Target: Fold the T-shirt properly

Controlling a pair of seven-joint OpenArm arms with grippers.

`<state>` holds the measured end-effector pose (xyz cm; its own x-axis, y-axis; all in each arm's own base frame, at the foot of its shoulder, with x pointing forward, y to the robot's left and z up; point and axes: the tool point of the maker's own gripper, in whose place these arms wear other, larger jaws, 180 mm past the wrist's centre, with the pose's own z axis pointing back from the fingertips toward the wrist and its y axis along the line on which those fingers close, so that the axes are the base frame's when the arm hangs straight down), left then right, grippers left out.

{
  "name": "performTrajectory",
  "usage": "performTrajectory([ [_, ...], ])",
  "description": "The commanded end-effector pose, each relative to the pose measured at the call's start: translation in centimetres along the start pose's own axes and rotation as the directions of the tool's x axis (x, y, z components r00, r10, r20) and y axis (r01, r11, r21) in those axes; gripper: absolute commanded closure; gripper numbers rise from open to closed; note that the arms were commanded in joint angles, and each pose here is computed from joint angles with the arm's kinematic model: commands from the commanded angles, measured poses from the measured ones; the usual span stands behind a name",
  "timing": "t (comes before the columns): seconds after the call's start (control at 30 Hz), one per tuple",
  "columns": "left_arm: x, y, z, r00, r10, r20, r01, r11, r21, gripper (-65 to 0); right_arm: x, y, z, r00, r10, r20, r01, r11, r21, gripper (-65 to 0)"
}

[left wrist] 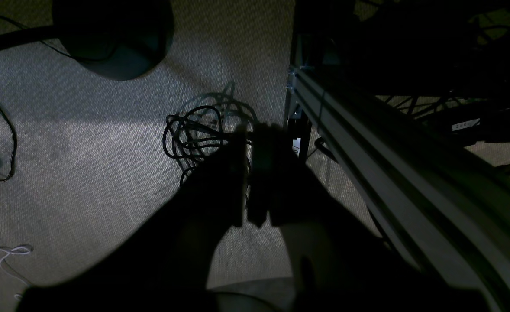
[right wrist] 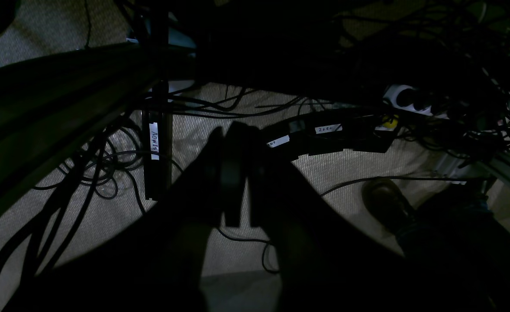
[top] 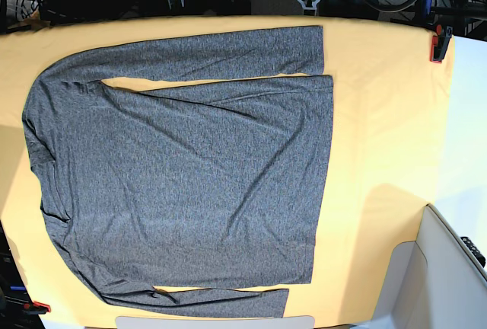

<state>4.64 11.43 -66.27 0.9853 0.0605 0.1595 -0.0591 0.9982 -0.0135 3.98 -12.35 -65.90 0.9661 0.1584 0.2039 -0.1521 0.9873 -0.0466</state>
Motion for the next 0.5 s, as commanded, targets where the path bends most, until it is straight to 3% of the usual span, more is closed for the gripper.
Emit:
performTrajectory([
  [0.0,0.19,-0.05,0.01,1.0,-0.001,0.011,0.001,1.0,0.002,-0.1,0.42,0.06,0.0,1.0,0.004,0.018,-0.003,1.0,-0.003,-0.2],
  [0.47,0.09,-0.05,0.02,1.0,-0.006,0.009,0.006,1.0,0.002,-0.1,0.44,0.25,0.02,1.0,-0.002,0.02,0.002,1.0,0.0,-0.1],
])
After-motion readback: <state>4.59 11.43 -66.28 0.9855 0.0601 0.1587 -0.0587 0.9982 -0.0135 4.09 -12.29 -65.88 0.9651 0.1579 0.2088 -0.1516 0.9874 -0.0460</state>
